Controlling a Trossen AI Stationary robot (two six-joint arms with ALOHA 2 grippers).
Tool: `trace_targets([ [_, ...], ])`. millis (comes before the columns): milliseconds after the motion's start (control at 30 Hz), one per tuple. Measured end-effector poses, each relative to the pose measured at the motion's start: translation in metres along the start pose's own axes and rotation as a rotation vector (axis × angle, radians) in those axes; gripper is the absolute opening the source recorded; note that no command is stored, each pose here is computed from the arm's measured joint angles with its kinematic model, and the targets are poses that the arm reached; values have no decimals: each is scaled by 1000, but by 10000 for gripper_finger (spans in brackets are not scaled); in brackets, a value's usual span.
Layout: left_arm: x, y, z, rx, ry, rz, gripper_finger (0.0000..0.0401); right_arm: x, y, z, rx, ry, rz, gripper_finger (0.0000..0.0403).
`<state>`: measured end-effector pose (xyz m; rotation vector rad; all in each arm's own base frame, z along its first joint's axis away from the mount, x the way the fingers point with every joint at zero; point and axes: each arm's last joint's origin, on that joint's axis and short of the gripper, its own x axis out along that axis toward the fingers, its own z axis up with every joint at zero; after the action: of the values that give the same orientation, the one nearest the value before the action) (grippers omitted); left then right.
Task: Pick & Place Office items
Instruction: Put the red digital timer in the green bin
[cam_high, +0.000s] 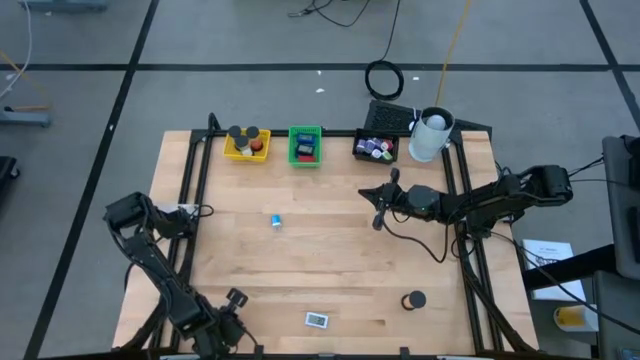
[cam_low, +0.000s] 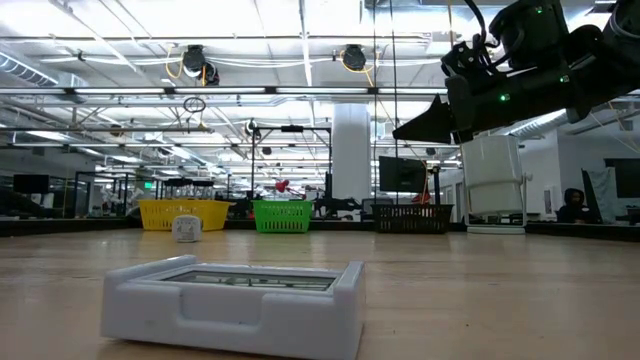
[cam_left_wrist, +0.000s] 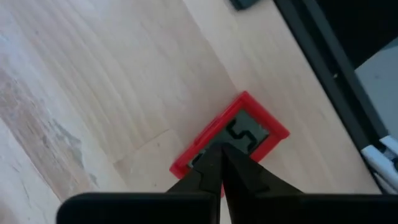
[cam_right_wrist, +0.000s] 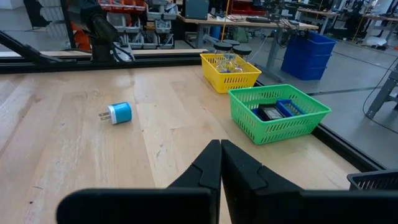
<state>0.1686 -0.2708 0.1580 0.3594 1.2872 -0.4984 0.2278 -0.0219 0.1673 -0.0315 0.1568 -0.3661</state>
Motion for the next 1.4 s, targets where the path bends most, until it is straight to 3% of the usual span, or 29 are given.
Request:
trace_targets([
  [467,6,9,-9,11,40,49,4,0,0,0,9,0,0,4],
  [733,7,18,-13,44,65,171,5,0,0,0,12,-3,0,4],
  [1067,5,48,-20,70,213,327,5,0,0,0,29,-3,2,4],
  [1167,0,55,-23,79,253,355,7,0,0,0,29,-3,2,4],
  [1400,-25,65,-21,31,177,349,8,0,0,0,28,-3,2,4],
])
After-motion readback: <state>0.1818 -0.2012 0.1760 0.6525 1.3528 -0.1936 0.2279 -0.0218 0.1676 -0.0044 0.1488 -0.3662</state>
